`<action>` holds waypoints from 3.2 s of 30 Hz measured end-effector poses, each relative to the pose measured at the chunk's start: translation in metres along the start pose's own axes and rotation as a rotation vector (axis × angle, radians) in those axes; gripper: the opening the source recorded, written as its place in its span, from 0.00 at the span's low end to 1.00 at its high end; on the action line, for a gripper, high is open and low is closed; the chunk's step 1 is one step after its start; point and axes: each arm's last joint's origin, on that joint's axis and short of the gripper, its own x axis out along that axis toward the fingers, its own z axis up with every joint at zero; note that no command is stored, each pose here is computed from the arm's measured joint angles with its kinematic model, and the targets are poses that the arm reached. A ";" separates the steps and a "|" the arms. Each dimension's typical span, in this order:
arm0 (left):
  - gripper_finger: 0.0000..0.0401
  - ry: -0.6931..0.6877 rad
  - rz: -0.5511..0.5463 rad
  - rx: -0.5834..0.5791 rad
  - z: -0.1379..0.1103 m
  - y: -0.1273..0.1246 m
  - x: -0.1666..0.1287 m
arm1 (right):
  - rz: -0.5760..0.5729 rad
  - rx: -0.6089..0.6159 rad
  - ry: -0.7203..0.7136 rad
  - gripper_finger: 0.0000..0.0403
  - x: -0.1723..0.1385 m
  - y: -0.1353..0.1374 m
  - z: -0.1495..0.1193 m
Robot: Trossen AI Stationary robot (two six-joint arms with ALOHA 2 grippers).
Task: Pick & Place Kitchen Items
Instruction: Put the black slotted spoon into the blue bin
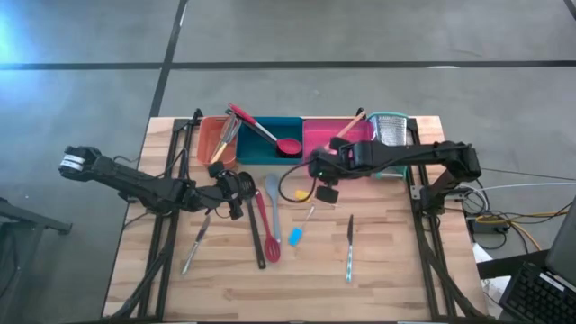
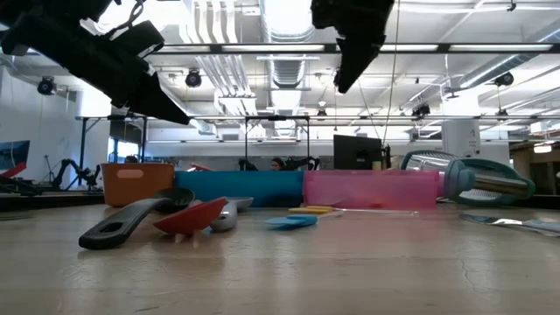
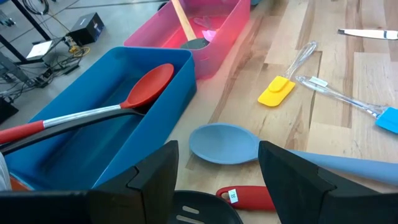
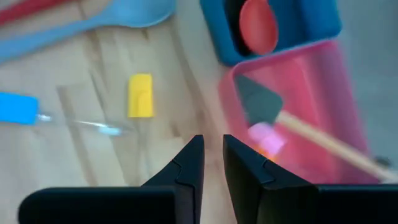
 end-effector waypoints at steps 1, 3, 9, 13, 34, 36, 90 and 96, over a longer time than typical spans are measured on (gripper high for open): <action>0.57 0.000 0.000 -0.002 0.000 0.000 0.000 | 0.014 0.036 0.004 0.13 0.000 0.002 -0.001; 0.57 0.000 0.000 -0.004 0.000 0.000 0.000 | 0.066 0.109 0.024 0.13 0.000 0.007 -0.002; 0.57 0.000 0.000 -0.004 0.000 0.000 0.000 | 0.149 0.199 0.147 0.13 -0.005 0.033 -0.021; 0.57 0.001 0.000 0.010 0.000 0.000 0.000 | 0.158 0.228 0.168 0.12 -0.009 0.056 -0.033; 0.57 -0.006 -0.001 0.013 0.001 0.002 0.002 | 0.294 0.184 -0.337 0.14 0.035 0.093 -0.007; 0.57 -0.003 -0.004 0.010 0.001 0.002 0.002 | 0.313 0.179 -0.365 0.17 0.041 0.090 0.000; 0.57 0.002 0.024 -0.070 0.006 0.013 -0.012 | 0.167 -0.989 -0.334 0.15 0.138 0.101 0.053; 0.57 0.162 -0.120 0.345 -0.003 0.009 -0.012 | -0.046 -0.876 -0.124 0.15 0.131 0.087 0.042</action>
